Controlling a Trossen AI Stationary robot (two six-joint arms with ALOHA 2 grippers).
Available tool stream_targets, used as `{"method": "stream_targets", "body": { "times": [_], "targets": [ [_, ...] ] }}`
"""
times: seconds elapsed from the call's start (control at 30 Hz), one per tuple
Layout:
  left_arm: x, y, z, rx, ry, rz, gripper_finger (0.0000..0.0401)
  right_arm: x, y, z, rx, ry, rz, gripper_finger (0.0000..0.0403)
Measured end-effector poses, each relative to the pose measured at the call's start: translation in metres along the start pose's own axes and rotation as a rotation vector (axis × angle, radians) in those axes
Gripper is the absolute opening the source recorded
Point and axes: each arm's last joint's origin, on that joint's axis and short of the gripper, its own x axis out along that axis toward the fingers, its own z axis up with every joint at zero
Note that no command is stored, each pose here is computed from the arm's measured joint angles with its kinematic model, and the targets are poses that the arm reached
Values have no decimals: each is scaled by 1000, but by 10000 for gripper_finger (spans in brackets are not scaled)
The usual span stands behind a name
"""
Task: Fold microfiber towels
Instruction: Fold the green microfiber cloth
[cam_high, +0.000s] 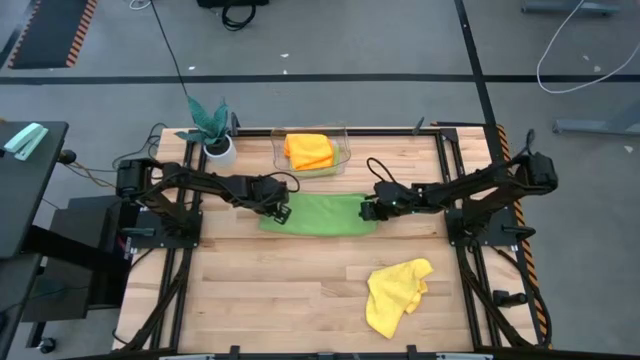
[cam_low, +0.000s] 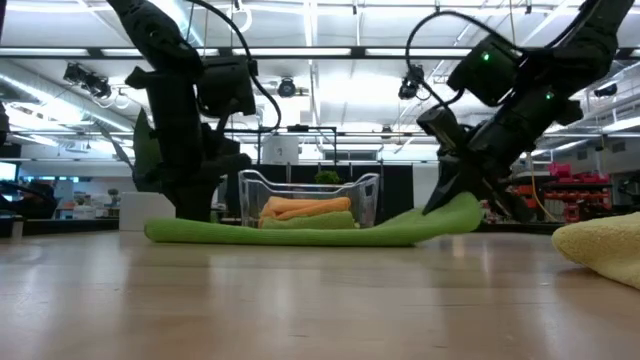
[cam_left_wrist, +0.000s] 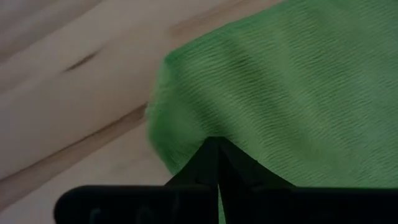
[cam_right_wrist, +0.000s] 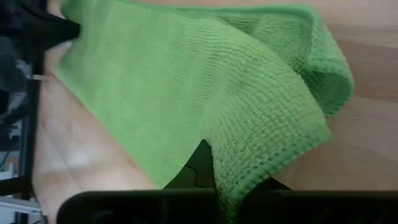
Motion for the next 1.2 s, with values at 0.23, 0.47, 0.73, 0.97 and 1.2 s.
{"method": "stream_targets", "body": {
  "times": [0.23, 0.47, 0.73, 0.97, 1.2],
  "targets": [
    [12, -10, 0, 5, -10, -28, 13, -24, 3, -3, -22, -25, -35, 1],
    [14, -31, 12, 47, -11, -49, 10, -47, 4, -5, -30, -42, -52, 0],
    [25, -69, 36, 100, -12, -108, 8, -55, 2, -5, -16, -42, -59, 0],
    [27, -95, 39, 194, -44, -105, 11, -57, 8, -3, -18, -41, -64, 0],
    [17, -86, 44, 191, -26, -58, 18, -59, 35, 10, -100, -39, -112, 0]
  ]
}}
